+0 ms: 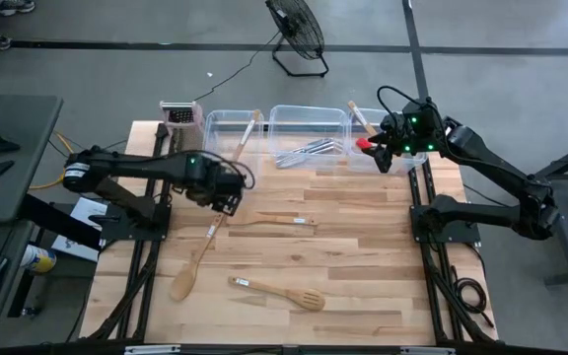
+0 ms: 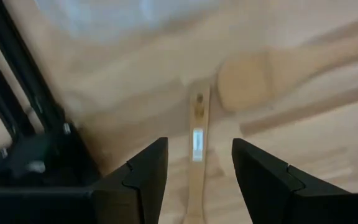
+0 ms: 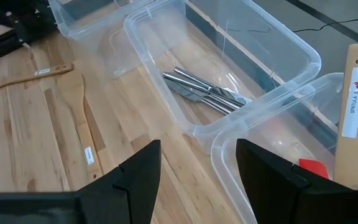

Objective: Pick & Place Kitchen Items
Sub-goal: Put the brown serving spoon into the left transparent container

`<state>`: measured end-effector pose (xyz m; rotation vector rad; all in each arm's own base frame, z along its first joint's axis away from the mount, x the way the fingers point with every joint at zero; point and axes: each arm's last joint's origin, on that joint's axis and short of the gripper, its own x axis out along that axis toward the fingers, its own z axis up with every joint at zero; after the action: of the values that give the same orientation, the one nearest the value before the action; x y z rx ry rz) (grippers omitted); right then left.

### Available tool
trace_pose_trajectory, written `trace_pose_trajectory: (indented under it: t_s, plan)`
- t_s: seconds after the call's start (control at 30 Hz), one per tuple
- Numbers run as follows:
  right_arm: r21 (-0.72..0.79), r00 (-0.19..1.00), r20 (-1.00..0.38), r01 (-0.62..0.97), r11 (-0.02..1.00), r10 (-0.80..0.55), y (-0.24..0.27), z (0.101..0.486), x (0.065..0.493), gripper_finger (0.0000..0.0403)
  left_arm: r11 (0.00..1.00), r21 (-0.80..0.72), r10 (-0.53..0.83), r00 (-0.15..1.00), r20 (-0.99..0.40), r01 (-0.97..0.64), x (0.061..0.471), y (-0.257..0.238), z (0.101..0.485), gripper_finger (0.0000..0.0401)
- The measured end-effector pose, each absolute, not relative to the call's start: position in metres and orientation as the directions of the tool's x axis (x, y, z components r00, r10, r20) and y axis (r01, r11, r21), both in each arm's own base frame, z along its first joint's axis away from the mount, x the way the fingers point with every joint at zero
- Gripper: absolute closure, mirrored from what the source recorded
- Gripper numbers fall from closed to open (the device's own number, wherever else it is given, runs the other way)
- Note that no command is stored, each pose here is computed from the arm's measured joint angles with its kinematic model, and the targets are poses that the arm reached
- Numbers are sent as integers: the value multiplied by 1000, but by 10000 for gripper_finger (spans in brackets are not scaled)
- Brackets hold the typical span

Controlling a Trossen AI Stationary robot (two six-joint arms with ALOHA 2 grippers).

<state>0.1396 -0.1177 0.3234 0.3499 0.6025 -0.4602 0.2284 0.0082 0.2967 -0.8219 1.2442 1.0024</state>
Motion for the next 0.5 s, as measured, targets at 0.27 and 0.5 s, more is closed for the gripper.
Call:
trace_pose_trajectory:
  t_s: [0.27, 0.5]
  plan:
    - [176, 727, -613, 507, 844, -309, -118, 323, 139, 202, 359, -17, 48, 37, -998, -933, 230, -10, 272, 226]
    - [177, 726, -614, 509, 842, -310, -118, 323, 139, 202, 352, -11, 4, 13, -1000, -936, 226, -20, 245, 185]
